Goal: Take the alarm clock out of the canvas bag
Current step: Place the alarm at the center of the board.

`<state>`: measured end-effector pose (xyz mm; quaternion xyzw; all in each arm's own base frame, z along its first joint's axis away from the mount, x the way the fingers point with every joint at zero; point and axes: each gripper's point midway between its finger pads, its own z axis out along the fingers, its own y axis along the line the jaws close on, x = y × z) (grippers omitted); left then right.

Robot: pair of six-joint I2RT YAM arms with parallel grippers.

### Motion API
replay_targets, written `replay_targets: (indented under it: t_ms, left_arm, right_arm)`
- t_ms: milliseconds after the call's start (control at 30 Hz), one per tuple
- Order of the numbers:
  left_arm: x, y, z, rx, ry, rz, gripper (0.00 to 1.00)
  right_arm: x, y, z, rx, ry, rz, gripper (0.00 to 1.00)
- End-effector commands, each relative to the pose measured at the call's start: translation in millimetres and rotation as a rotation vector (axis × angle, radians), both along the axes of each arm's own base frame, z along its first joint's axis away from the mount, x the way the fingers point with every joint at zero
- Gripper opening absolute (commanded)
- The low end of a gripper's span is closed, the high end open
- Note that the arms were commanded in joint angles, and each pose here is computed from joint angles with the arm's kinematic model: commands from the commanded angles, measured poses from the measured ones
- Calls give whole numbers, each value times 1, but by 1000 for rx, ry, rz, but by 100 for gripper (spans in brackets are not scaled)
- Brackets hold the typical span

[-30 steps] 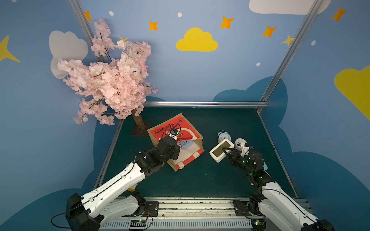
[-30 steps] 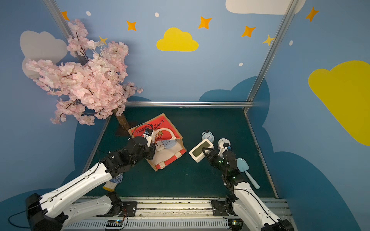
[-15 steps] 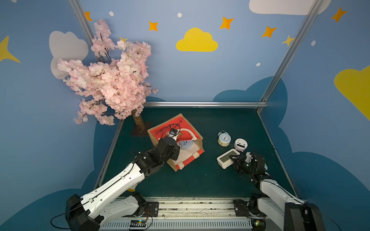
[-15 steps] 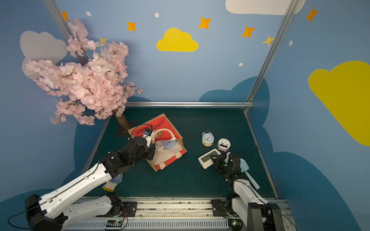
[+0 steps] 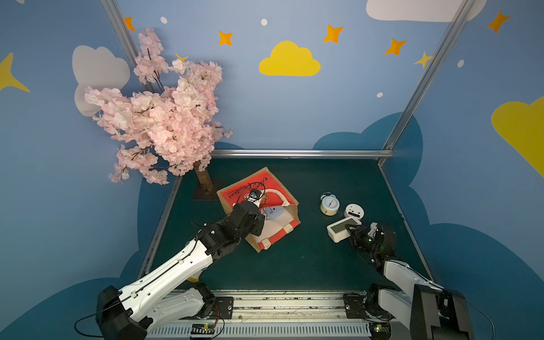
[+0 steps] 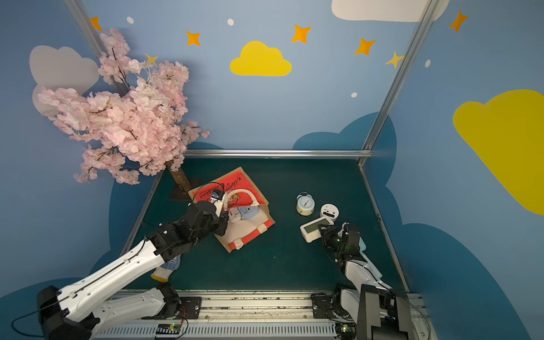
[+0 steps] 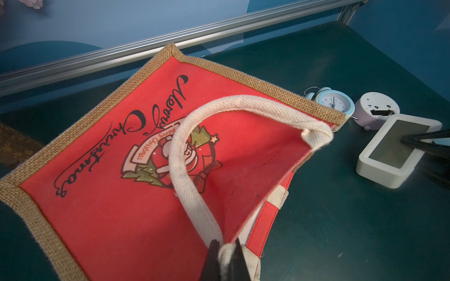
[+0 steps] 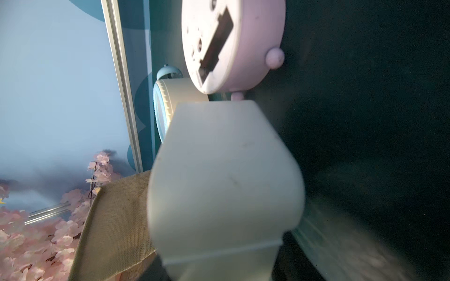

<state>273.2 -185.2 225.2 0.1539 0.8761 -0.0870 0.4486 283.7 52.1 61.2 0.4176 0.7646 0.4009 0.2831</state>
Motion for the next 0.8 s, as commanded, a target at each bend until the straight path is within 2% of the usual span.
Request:
replay_targets:
  t_ms: [0, 167, 500, 767]
  left_arm:
    - [5, -4, 8, -43, -32, 3, 3]
    - [7, -7, 7, -48, -29, -4, 3]
    - [7, -5, 6, -50, -32, 2, 3]
    - [11, -11, 5, -60, -33, -4, 3]
  right_arm:
    - [2, -9, 4, -18, -12, -42, 20]
    - [-1, -16, -16, 33, 58, -114, 20]
    - [9, -31, -21, 41, 83, -217, 24]
    - [21, -19, -30, 106, 89, -220, 25]
